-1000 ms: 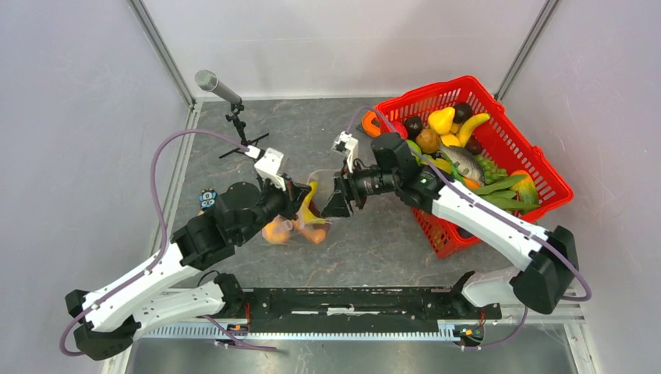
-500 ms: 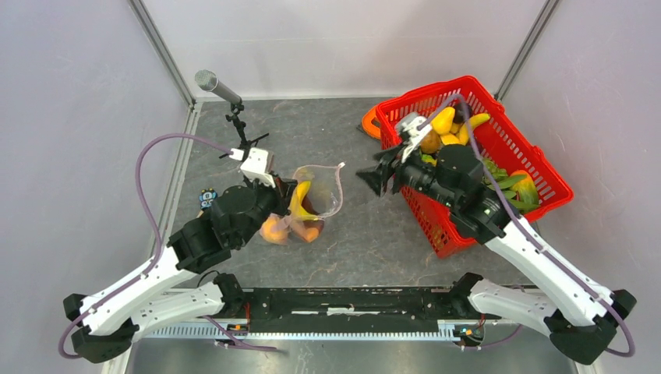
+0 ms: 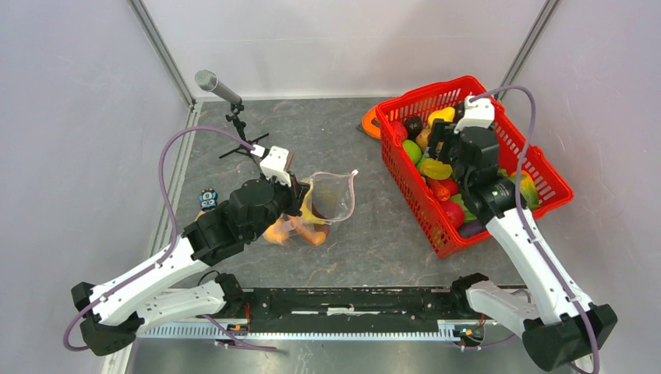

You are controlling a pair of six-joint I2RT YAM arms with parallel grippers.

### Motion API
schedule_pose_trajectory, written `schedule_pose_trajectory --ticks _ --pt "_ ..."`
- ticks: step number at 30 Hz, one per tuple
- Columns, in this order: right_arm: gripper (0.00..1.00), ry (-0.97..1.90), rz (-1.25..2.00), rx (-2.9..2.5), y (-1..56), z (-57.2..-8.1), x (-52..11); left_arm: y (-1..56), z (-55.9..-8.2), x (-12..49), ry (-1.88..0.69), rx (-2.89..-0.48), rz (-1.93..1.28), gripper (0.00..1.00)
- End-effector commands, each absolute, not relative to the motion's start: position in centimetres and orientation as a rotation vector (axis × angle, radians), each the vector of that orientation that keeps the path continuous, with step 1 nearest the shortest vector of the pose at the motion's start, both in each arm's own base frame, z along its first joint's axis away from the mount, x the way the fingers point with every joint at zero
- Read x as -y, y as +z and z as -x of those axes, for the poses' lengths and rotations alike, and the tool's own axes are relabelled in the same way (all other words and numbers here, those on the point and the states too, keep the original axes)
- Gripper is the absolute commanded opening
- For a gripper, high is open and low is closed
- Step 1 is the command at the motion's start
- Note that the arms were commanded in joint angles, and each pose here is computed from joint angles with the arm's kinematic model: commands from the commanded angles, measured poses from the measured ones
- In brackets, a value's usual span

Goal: Place the food in the zip-top bag and seal the zipper

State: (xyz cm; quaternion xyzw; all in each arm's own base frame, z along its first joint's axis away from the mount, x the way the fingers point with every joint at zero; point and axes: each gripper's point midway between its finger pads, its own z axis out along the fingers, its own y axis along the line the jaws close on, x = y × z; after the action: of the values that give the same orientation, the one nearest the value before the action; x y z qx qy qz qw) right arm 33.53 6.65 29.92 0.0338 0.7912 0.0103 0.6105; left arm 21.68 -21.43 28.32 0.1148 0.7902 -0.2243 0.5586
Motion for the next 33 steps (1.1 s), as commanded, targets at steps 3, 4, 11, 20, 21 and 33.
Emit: schedule_pose_trajectory --ticks 3,4,11,20,21,33 --pt "0.86 -0.004 -0.351 -1.804 30.0 -36.5 -0.7 30.7 -21.6 22.0 -0.596 -1.812 -0.245 0.02" --pt "0.85 0.008 -0.384 -1.797 29.9 -37.0 0.0 30.7 -21.6 22.0 -0.597 -1.812 -0.247 0.02" --pt "0.84 0.093 -0.582 -1.727 28.9 -39.4 3.9 30.7 -21.4 21.7 -0.584 -1.811 -0.274 0.02" --pt "0.79 0.166 -0.742 -1.731 27.3 -41.9 5.5 30.2 -21.3 22.5 -0.599 -1.827 -0.311 0.02" --pt "0.79 0.158 -0.753 -1.724 27.3 -42.1 5.7 30.2 -21.3 22.6 -0.603 -1.828 -0.312 0.02" --pt "0.72 0.011 -0.957 -1.615 26.3 -44.9 9.6 29.9 -21.1 22.3 -0.607 -1.828 -0.305 0.02"
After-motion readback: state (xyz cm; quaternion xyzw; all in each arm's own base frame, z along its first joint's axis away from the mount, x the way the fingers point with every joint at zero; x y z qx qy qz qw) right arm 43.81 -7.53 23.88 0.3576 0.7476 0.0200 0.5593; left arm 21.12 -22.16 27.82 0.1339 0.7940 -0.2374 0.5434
